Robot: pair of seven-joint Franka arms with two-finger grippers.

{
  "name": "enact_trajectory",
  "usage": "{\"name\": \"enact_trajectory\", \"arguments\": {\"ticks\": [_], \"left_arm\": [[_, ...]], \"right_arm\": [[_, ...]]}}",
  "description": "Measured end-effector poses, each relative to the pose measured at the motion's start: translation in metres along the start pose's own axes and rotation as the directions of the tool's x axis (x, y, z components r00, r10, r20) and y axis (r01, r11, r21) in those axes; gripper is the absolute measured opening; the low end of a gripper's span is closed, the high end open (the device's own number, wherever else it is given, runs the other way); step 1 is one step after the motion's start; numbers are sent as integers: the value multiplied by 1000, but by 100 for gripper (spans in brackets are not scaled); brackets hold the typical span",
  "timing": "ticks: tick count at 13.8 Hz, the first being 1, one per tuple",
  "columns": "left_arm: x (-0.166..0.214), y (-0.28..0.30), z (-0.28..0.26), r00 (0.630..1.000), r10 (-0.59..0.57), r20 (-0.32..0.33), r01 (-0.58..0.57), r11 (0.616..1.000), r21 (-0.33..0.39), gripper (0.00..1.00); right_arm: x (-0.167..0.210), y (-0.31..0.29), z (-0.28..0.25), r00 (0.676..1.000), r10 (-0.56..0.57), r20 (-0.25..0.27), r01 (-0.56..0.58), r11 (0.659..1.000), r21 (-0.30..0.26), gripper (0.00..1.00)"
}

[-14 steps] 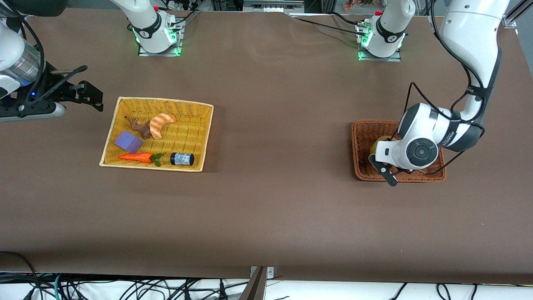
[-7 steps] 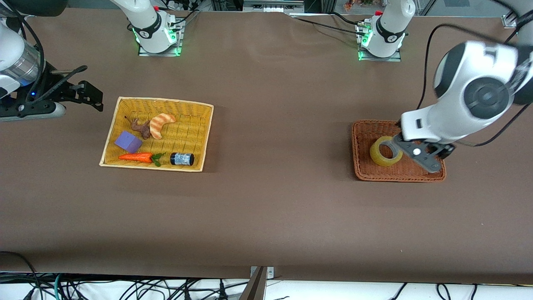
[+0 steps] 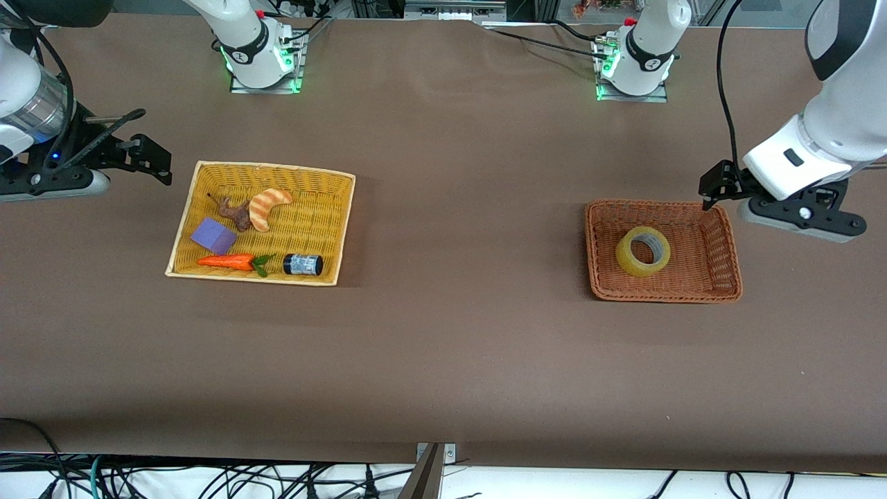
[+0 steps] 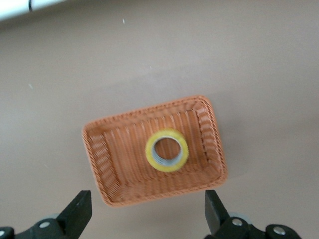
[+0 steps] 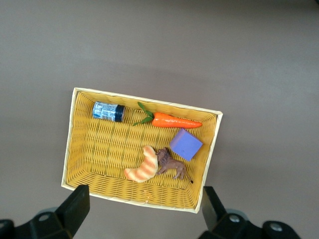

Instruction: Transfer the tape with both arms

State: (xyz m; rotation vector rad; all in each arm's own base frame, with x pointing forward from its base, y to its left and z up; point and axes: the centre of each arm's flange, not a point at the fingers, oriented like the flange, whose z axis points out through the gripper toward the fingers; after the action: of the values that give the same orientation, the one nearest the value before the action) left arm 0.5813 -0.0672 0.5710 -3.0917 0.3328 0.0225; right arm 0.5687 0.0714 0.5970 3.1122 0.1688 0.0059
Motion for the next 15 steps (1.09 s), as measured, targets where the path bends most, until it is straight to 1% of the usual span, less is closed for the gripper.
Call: {"name": "enact_trajectory", "arguments": {"ticks": [2,6,15], "left_arm": [[-20,-6,8,999,-37,16,38,998,-46,100],[-29,1,0,999,-46,-1,46,998,-45,100],[-28,-5,5,998,-59,8,59,997,-46,100]], "right_arm": [[0,0,0,1000,0,3,0,1000,0,100],[-1,0,0,1000,0,5,0,1000,0,100],[-1,0,1,1000,-8,6,8,1000,0,100]]}}
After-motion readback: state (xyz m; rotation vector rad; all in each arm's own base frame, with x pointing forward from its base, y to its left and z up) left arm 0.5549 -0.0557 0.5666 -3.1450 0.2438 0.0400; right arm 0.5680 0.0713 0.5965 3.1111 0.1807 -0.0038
